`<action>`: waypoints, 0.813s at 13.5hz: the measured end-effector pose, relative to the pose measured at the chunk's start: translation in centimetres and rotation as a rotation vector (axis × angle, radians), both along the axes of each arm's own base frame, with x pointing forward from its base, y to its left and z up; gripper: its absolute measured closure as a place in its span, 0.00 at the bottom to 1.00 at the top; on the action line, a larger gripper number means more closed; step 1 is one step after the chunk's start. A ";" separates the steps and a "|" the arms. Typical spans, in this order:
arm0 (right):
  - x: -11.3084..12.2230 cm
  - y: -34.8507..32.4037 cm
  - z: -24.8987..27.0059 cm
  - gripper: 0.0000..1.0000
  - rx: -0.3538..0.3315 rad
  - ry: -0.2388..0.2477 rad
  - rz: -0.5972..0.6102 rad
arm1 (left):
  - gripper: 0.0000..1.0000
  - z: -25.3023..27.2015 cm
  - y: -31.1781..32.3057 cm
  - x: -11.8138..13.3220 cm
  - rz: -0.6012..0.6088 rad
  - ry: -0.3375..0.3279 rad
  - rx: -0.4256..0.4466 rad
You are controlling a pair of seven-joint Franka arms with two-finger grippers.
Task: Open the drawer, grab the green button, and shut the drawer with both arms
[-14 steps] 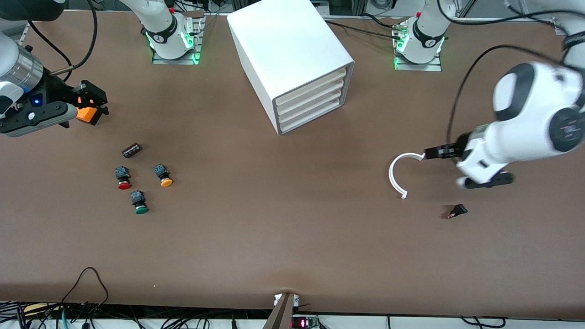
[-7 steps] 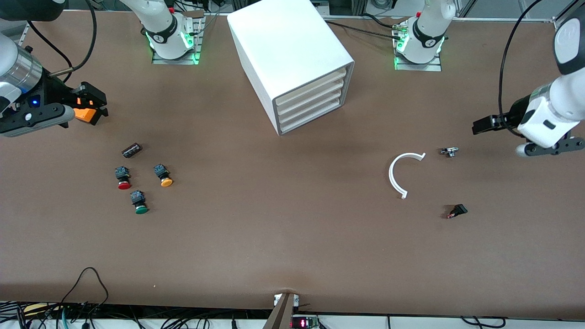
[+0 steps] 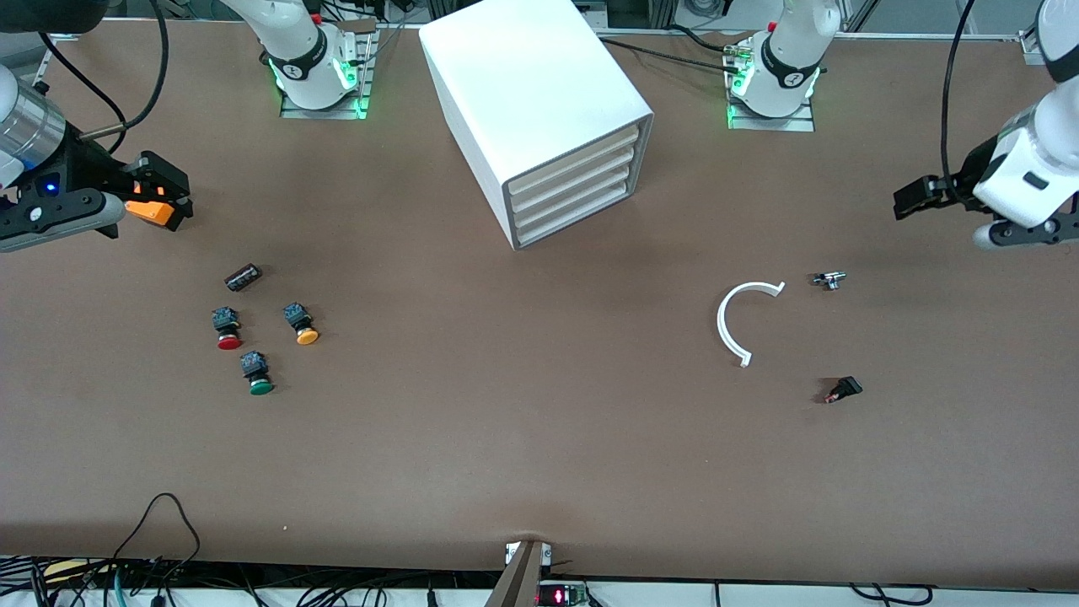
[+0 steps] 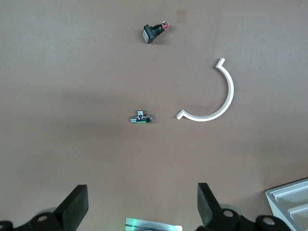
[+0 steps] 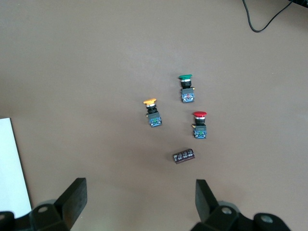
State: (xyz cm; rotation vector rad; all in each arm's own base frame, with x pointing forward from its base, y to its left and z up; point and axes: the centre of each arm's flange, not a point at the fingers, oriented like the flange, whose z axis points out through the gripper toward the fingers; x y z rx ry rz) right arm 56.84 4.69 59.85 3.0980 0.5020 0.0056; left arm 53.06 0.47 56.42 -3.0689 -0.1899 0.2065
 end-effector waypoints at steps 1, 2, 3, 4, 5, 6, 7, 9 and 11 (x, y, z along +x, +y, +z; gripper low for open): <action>0.0 -0.2 0.0 0.00 0.000 0.001 -0.003 | 0.00 0.8 0.1 -0.5 0.001 -0.009 0.001; 0.1 -0.3 -0.1 0.00 0.000 0.002 -0.005 | 0.00 1.5 0.3 -0.9 0.005 -0.017 0.002; 0.1 -0.3 -0.2 0.00 0.000 0.004 -0.005 | 0.00 2.0 0.6 -1.2 0.010 -0.022 -0.001; 0.2 -0.3 -0.3 0.00 0.000 0.006 -0.005 | 0.00 2.2 0.8 -1.4 0.014 -0.026 -0.006; 0.2 -0.3 -0.4 0.00 0.000 0.007 -0.005 | 0.00 2.3 1.1 -1.5 0.012 -0.028 -0.009; 0.2 -0.3 -0.4 0.00 -0.001 0.008 -0.005 | 0.00 2.3 1.2 -1.4 0.011 -0.033 -0.017; 0.2 -0.3 -0.4 0.00 -0.001 0.008 -0.005 | 0.00 2.4 1.2 -1.2 0.010 -0.049 -0.028; 0.2 -0.3 -0.4 0.00 0.000 0.007 -0.006 | 0.00 2.5 1.1 -0.6 -0.006 -0.099 -0.036; 0.3 -0.4 -0.4 0.00 0.000 0.007 -0.006 | 0.00 2.3 1.1 -0.3 -0.015 -0.114 -0.037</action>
